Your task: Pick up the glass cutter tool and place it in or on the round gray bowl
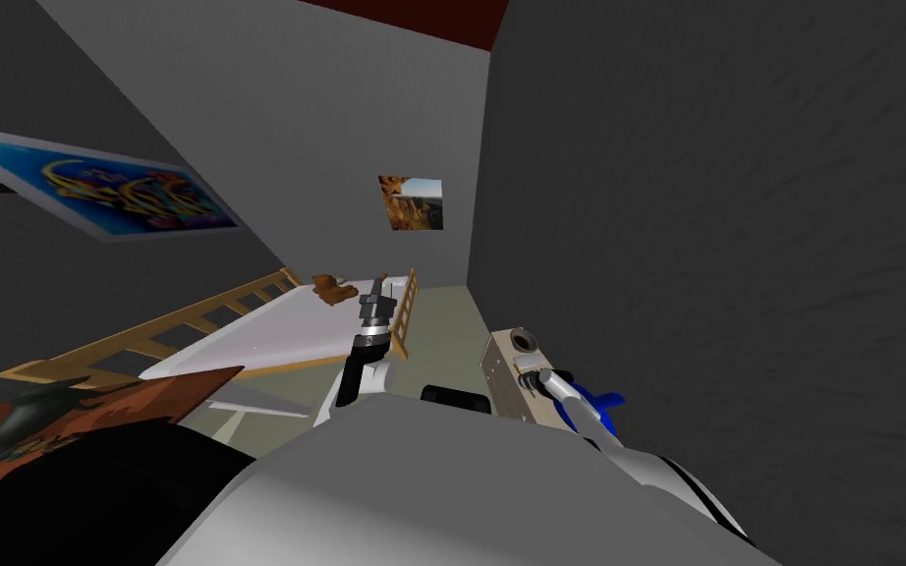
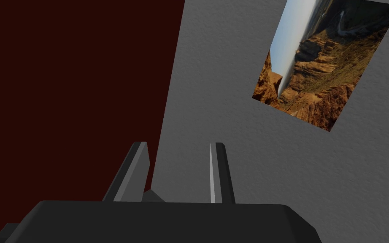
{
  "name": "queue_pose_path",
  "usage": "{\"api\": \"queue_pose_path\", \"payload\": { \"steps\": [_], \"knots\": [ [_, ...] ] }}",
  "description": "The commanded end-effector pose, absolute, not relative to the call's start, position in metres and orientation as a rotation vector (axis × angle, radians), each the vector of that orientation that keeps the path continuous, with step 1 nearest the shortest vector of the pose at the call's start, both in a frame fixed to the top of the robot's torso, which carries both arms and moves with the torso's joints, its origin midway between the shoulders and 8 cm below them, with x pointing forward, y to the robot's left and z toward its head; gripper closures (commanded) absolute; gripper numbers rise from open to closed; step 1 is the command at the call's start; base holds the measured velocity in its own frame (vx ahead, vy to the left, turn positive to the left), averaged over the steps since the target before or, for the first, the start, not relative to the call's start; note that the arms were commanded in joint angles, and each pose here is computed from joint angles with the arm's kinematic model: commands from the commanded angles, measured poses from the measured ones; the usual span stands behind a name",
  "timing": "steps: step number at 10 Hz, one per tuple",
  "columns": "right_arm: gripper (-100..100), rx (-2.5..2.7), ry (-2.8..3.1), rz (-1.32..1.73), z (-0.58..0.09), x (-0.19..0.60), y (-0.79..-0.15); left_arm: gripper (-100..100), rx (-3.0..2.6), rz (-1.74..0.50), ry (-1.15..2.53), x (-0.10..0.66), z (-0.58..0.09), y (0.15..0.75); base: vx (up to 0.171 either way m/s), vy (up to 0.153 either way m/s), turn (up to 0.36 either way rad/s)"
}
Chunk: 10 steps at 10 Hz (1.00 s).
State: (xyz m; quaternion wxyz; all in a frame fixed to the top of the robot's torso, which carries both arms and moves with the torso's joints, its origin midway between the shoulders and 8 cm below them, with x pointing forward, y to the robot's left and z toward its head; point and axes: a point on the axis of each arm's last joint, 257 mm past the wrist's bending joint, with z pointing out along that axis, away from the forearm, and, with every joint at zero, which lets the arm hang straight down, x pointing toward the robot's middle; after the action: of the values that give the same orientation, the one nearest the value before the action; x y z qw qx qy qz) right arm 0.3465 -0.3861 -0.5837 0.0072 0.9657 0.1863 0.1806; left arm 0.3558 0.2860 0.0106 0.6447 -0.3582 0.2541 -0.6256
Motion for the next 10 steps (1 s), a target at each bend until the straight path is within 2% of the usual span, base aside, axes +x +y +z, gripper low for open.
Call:
{"api": "queue_pose_path", "payload": {
  "steps": [1, 7, 8, 9, 10],
  "knots": [
    [100, 3.017, 0.631, 0.568, -0.58, 0.346, -0.386, 0, -0.816, -1.424, 0.579, 0.356, 0.011, 0.286, 0.081, 0.081, -0.182],
    [100, 3.006, 0.761, 0.57, -0.57, 0.341, -0.386, 0, -0.815, -1.424, 0.579, 0.356, 0.011, 0.286, 0.063, 0.063, -0.163],
    [0, 3.006, 0.767, 0.567, -0.57, 0.34, -0.385, 0, -0.815, -1.424, 0.579, 0.356, 0.011, 0.286, 0.004, 0.006, 0.007],
    [100, 3.012, 0.769, 0.526, -0.564, 0.335, -0.402, 0, -0.815, -1.424, 0.579, 0.356, 0.011, 0.286, 0.005, 0.058, -0.003],
    [100, 3.014, 0.768, 0.513, -0.562, 0.333, -0.408, 0, -0.815, -1.424, 0.579, 0.356, 0.011, 0.286, 0.001, 0.084, -0.014]
  ]
}}
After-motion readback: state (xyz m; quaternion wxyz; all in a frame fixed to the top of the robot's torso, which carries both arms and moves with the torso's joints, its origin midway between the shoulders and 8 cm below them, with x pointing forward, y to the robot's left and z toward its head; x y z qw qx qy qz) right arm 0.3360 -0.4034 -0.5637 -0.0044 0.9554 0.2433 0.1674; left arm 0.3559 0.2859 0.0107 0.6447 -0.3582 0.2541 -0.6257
